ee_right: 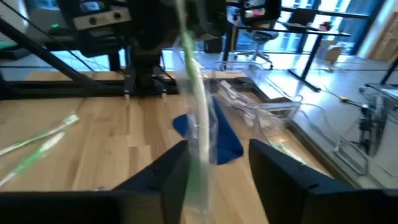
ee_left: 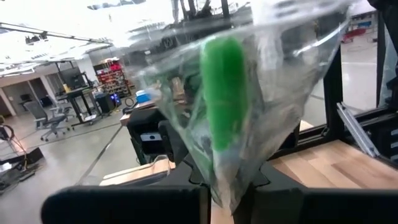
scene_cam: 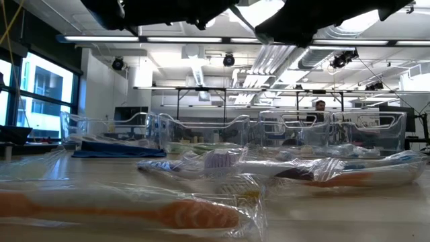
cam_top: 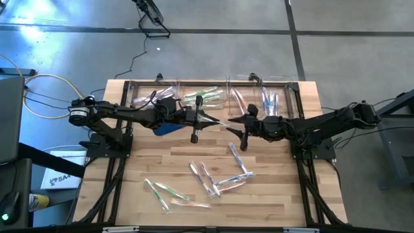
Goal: Pick & Place Toothbrushes
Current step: Put the green toothbrush into the middle left transparent bin
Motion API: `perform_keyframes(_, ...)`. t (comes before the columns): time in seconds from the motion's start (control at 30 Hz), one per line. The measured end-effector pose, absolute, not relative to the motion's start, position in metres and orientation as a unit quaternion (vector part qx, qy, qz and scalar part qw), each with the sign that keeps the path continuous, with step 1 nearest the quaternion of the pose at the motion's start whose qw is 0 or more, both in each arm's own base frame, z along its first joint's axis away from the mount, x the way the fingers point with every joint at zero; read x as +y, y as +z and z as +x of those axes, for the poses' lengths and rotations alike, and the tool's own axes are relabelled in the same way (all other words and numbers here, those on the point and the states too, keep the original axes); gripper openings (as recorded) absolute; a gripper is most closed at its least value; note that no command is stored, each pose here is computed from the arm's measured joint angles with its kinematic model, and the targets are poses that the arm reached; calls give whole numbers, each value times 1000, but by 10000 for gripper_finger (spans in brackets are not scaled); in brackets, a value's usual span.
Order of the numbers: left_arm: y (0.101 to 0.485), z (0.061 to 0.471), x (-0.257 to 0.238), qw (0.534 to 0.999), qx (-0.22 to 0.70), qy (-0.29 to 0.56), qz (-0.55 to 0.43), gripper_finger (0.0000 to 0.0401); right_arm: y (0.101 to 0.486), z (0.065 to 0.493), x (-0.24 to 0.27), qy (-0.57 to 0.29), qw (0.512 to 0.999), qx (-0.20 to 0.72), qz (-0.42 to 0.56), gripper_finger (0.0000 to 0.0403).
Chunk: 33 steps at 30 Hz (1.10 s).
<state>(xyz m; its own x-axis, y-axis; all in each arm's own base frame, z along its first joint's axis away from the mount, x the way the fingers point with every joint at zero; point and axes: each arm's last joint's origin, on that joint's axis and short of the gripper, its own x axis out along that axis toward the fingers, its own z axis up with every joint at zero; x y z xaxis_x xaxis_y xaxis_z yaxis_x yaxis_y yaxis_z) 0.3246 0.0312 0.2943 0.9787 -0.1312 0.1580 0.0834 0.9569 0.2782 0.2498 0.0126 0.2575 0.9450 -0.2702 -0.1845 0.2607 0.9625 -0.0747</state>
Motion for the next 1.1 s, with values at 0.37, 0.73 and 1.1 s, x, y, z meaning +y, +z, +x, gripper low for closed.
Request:
perform_keyframes(0.37, 302, 313, 50, 978, -83, -75, 173, 16, 268, 212, 14, -130, 979, 157, -12, 188)
perform_keyframes(0.73, 303, 306, 105, 980, 70, -38, 184, 16, 272, 183, 18, -97, 975, 194, 40, 157)
perform_keyframes(1.1, 343, 291, 147, 930, 250, 86, 256, 16, 251, 193, 22, -77, 953, 270, 116, 8)
